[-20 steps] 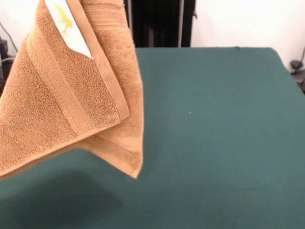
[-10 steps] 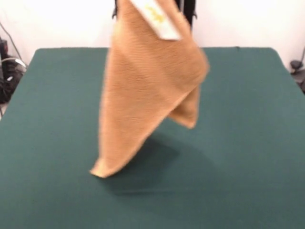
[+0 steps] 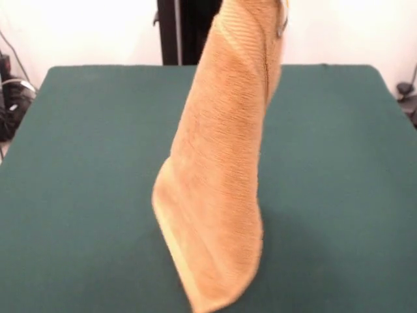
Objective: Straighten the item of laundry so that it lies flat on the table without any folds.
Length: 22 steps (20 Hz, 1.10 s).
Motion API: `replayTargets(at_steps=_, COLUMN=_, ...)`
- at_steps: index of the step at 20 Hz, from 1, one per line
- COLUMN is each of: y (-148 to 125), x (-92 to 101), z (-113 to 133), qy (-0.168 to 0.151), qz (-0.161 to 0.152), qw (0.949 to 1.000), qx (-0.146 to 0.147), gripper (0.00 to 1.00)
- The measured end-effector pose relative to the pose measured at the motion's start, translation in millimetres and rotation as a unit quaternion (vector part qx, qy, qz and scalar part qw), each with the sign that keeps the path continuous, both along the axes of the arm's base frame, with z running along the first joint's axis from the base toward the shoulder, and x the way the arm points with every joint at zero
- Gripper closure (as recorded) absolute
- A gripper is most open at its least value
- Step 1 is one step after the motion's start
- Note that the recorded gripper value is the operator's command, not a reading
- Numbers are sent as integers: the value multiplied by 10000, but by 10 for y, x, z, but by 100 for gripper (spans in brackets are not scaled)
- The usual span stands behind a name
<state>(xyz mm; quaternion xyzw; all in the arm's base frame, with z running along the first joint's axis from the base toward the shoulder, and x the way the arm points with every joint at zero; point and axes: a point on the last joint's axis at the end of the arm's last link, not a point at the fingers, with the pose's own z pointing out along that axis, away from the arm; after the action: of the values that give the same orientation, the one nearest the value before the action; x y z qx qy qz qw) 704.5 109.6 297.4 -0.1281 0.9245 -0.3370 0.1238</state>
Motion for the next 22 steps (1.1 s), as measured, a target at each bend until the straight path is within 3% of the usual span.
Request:
replayTargets(at_steps=7, y=95, x=94, z=-149, qy=205, qz=-196, qw=9952, qx=-932, gripper=100)
replayTargets(at_steps=12, y=120, x=153, z=-267, qy=319, qz=-393, qw=9907, qx=-1262, gripper=100)
replayTargets(at_steps=22, y=190, x=364, z=-482, qy=374, qz=-710, qw=9843, qx=-1572, gripper=100)
